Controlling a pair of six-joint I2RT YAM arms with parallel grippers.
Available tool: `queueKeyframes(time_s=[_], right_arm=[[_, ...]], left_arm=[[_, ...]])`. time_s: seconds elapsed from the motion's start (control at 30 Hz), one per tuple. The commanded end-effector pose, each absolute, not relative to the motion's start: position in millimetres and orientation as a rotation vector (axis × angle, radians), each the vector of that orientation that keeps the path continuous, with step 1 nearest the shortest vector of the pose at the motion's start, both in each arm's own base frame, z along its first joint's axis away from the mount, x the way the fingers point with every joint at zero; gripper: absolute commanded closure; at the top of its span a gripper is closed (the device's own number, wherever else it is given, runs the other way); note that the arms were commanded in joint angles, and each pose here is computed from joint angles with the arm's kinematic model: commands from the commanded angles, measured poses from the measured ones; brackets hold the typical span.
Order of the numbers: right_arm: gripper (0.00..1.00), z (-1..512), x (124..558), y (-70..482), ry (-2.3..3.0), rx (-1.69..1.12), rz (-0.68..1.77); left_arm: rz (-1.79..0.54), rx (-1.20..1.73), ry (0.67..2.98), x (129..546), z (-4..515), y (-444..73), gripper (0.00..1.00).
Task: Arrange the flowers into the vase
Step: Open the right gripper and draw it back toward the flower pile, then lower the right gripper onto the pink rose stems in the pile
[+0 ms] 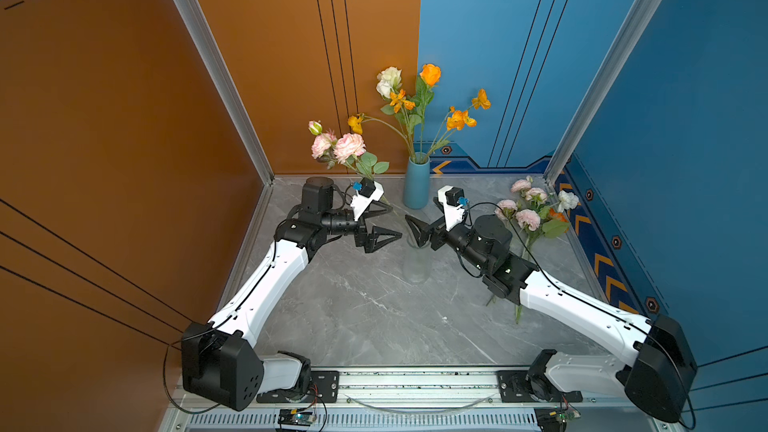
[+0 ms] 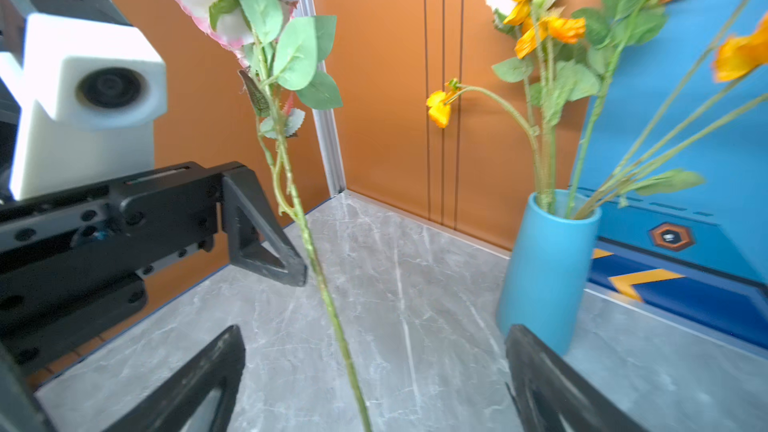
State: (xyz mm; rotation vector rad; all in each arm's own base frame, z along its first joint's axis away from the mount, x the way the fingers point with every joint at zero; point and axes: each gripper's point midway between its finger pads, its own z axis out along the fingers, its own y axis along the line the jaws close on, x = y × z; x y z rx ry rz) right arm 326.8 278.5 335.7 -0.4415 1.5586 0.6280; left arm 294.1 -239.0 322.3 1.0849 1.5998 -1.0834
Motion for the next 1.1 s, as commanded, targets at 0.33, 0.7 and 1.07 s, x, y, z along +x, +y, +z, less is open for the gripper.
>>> queueKeyframes(time_s=[0.33,0.7,1.07], right_arm=[[0.00,300,382,59,1.848,0.438,0.223],[0.18,163,361,-23,2.235,0.834,0.377],[0.50,90,405,-4,2.403,0.846,0.464]], left_arm=[[-1.140,1.260,1.671,264,282,-279,0.00],[-1.072,1.424,1.637,230,271,-309,0.00],[-0.569,1.546,1.614,217,231,-356,0.02]])
